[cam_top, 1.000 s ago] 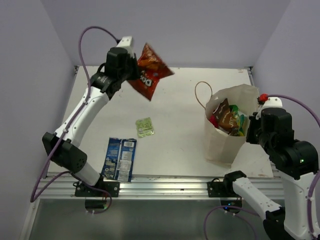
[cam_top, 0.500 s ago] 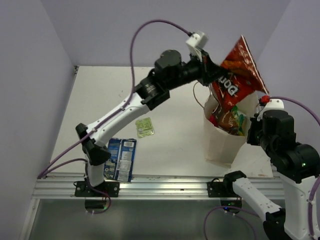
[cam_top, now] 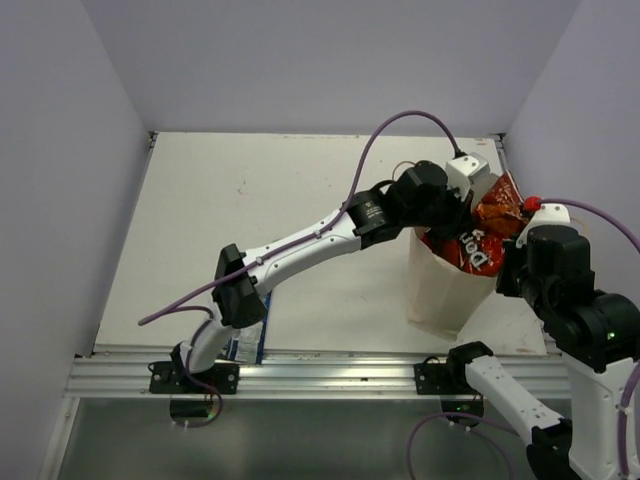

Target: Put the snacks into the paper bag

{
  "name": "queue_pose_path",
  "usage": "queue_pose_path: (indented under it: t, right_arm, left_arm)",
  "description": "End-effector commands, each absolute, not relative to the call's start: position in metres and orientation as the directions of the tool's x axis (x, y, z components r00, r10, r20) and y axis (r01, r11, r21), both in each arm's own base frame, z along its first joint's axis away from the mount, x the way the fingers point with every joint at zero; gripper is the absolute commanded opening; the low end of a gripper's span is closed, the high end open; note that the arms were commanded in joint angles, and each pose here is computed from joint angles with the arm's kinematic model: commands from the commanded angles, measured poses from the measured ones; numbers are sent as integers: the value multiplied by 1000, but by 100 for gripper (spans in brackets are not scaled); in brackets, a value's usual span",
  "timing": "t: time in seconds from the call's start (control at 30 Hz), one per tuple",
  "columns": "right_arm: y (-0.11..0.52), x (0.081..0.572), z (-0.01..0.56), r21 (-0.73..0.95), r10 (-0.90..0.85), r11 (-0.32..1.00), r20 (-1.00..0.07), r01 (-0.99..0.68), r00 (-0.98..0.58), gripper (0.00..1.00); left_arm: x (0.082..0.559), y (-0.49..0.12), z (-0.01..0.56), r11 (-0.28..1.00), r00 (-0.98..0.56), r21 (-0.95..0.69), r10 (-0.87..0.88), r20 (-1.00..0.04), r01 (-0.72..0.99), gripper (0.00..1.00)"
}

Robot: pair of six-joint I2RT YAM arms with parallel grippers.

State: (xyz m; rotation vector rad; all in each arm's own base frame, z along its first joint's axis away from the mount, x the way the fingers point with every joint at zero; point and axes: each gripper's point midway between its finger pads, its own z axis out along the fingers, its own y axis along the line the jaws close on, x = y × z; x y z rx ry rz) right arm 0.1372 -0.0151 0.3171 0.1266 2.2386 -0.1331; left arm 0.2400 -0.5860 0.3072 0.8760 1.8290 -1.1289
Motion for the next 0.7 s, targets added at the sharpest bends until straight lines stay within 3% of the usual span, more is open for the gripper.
queue_pose_path:
  t: [0.0, 0.2, 0.5, 0.6, 0.63, 0.67]
  right_arm:
    - [-12, 136, 331, -33, 37, 993, -814, 110, -580, 0]
    - [-10, 138, 330, -30, 35, 994, -810, 101, -585, 0]
    - [-10, 135, 331, -24, 38, 995, -815, 99, -578, 0]
    - [-10, 135, 331, -25, 38, 995, -814, 101, -579, 0]
    - [-10, 135, 331, -23, 38, 995, -815, 98, -579, 0]
    - [-10, 135, 331, -22, 40, 995, -815, 99, -578, 0]
  left_arm:
    - [232, -572, 285, 413, -424, -292, 276, -863, 863, 0]
    - [244, -553, 261, 512, -437, -227, 338, -834, 829, 5]
    - [244, -547, 255, 540, -457, -218, 361, -813, 813, 8]
    - [241, -554, 318, 469, -372, -234, 227, -900, 852, 29]
    - [237, -549, 391, 420, -276, -227, 58, -960, 879, 55]
    - [233, -546, 403, 406, -249, -221, 16, -968, 887, 68]
